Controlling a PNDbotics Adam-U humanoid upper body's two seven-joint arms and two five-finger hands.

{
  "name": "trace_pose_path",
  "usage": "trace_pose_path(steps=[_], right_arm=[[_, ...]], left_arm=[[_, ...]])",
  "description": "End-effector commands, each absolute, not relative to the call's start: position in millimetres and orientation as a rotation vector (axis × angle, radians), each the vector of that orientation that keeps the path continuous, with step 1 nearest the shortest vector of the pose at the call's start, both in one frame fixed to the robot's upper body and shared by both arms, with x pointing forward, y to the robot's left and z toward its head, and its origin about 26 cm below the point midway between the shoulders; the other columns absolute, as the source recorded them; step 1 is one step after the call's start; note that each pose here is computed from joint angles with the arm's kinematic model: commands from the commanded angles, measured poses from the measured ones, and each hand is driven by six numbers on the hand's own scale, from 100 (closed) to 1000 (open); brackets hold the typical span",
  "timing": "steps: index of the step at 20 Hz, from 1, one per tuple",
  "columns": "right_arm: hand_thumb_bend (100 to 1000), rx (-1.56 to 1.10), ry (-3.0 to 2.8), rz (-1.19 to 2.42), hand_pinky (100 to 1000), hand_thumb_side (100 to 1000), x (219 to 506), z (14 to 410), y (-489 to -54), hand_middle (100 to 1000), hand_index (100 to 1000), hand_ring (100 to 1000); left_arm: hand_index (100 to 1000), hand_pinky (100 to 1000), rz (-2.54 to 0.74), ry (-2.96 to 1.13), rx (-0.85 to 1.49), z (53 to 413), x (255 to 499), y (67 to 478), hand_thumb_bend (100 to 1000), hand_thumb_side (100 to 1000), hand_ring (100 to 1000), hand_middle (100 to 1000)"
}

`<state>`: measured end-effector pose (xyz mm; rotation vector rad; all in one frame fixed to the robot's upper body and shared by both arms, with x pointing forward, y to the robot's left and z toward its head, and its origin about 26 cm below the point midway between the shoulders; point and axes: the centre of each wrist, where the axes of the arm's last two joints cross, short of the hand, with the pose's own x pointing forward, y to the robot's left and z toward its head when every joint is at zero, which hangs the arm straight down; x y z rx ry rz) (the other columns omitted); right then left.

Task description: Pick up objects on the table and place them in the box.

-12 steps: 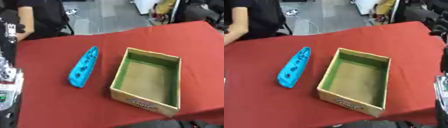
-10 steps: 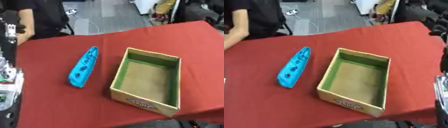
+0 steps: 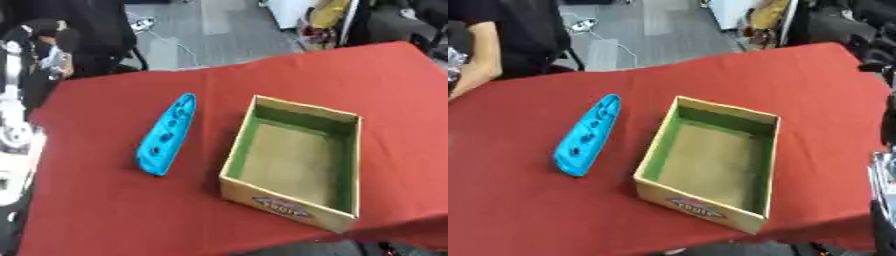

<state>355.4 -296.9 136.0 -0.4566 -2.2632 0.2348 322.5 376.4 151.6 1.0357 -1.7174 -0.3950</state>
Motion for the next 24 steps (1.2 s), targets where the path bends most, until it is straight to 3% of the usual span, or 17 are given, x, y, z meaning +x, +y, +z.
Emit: trace_pose_path(steps=[1, 11, 24], right_arm=[[461, -0.468, -2.274, 0.264, 600, 976, 355.4, 141.9, -299.8, 849, 993, 814], [460, -0.44, -2.27, 0.271, 600, 970, 356.2, 139.1, -296.3, 850, 995, 814], [460, -0.433, -2.274, 0.272, 600, 971, 356.7, 140.3, -295.0, 850, 995, 814]], left_arm=[[797, 655, -0.61, -1.541, 1.106, 163.7, 338.2, 387.1, 969, 856, 609, 709], [798, 679, -0.832, -1.297, 0.869, 121.1, 402.4, 366.7, 1000, 822, 633, 720], [798, 697, -0.959, -1.16, 0.742, 72.4, 418.6, 335.9, 1000, 796, 647, 714]])
